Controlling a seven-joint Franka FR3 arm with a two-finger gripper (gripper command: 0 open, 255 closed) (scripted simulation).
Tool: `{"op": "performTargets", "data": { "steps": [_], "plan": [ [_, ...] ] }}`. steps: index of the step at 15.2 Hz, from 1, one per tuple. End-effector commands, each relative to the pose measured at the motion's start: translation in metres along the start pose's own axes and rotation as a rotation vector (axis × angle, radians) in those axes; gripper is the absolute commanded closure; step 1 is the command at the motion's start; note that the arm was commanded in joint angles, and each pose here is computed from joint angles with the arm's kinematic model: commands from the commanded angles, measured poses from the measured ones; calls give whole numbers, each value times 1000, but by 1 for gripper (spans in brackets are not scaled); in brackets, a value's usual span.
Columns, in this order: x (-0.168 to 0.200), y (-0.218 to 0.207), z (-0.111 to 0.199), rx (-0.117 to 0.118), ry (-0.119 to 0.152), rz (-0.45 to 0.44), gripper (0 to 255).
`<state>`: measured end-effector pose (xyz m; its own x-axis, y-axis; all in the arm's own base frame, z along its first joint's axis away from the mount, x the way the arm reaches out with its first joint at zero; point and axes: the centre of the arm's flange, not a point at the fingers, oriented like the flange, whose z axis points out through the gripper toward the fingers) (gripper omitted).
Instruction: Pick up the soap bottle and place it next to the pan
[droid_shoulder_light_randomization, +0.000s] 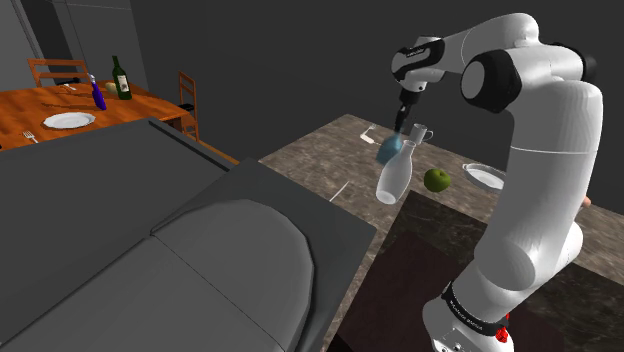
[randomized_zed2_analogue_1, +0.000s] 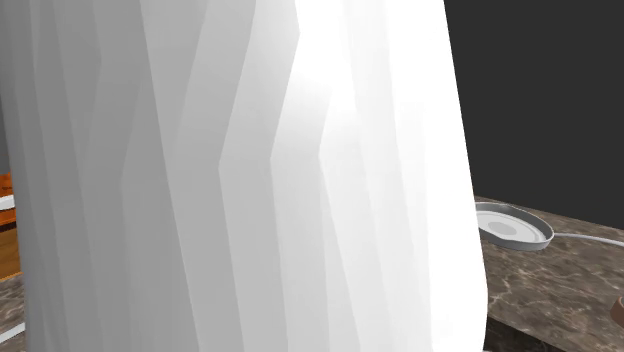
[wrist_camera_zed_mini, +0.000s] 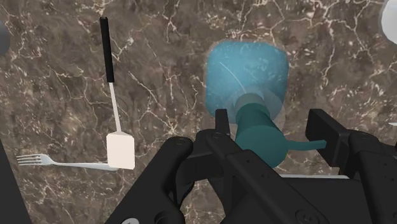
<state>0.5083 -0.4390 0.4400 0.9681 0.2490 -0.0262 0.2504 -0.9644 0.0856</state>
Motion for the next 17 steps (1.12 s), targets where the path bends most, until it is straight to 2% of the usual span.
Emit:
{"op": "performTargets", "data": {
  "steps": [1,17],
  "plan": [
    [0,2,-12,0,0,0,255],
    [-2,9,-96,0,0,0,255]
  ]
}}
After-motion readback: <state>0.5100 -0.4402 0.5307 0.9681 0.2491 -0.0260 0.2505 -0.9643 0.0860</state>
